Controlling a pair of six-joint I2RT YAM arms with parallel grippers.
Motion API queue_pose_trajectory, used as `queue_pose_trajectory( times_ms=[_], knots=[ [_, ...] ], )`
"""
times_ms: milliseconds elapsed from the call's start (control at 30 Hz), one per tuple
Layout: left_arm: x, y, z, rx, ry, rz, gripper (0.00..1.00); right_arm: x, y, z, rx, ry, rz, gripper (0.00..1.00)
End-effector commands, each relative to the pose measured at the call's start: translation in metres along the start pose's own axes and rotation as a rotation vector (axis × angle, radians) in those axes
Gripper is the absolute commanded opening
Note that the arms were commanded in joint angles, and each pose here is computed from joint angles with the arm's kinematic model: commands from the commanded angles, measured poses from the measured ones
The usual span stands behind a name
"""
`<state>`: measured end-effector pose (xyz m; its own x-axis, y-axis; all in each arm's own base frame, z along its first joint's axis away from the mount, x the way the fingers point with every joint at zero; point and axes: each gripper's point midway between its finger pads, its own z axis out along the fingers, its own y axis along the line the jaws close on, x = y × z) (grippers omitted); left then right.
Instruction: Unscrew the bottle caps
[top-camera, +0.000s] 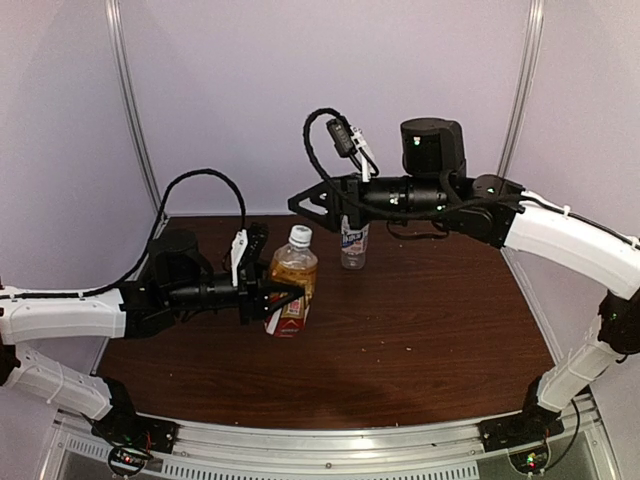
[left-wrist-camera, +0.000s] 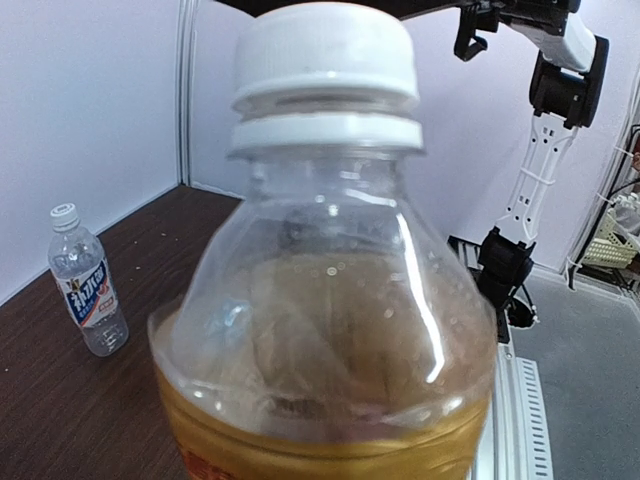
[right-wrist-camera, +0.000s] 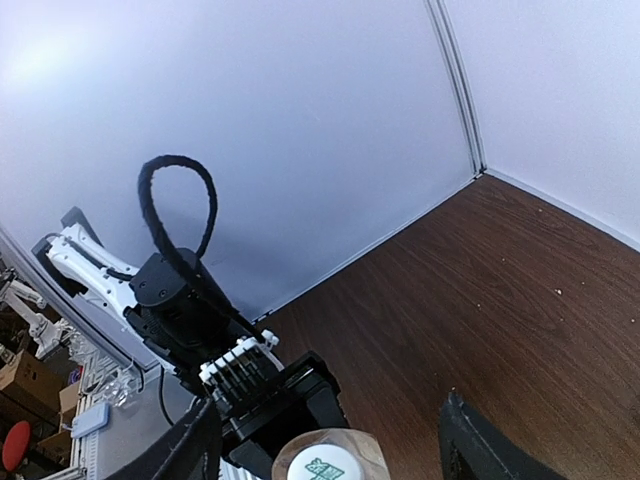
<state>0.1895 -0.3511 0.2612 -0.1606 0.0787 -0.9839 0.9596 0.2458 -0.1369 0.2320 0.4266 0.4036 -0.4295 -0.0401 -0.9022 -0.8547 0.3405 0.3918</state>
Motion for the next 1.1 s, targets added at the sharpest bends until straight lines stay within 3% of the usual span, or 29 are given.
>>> queue_pose_trajectory(
  times_ms=[0,133,600,867,1067],
  knots=[
    [-0.021,0.008,0.001,-0.055,-0.051,0.015,0.38,-0.001,-0.008,0.014,0.062,-0.011,0.061,0.76],
    [-0.020,0.014,0.000,-0.094,-0.045,0.018,0.37,0.010,-0.009,0.025,0.063,0.021,0.071,0.76],
    [-0.024,0.019,-0.010,-0.147,-0.059,0.036,0.37,0.026,-0.008,0.032,0.050,0.052,0.073,0.39],
    [-0.028,0.018,-0.013,-0.146,-0.075,0.039,0.37,0.030,-0.007,0.033,0.043,0.064,0.056,0.28],
    [-0.031,0.008,-0.016,-0.103,-0.086,0.048,0.37,0.027,0.002,0.025,-0.001,0.059,-0.062,0.17]
  ],
)
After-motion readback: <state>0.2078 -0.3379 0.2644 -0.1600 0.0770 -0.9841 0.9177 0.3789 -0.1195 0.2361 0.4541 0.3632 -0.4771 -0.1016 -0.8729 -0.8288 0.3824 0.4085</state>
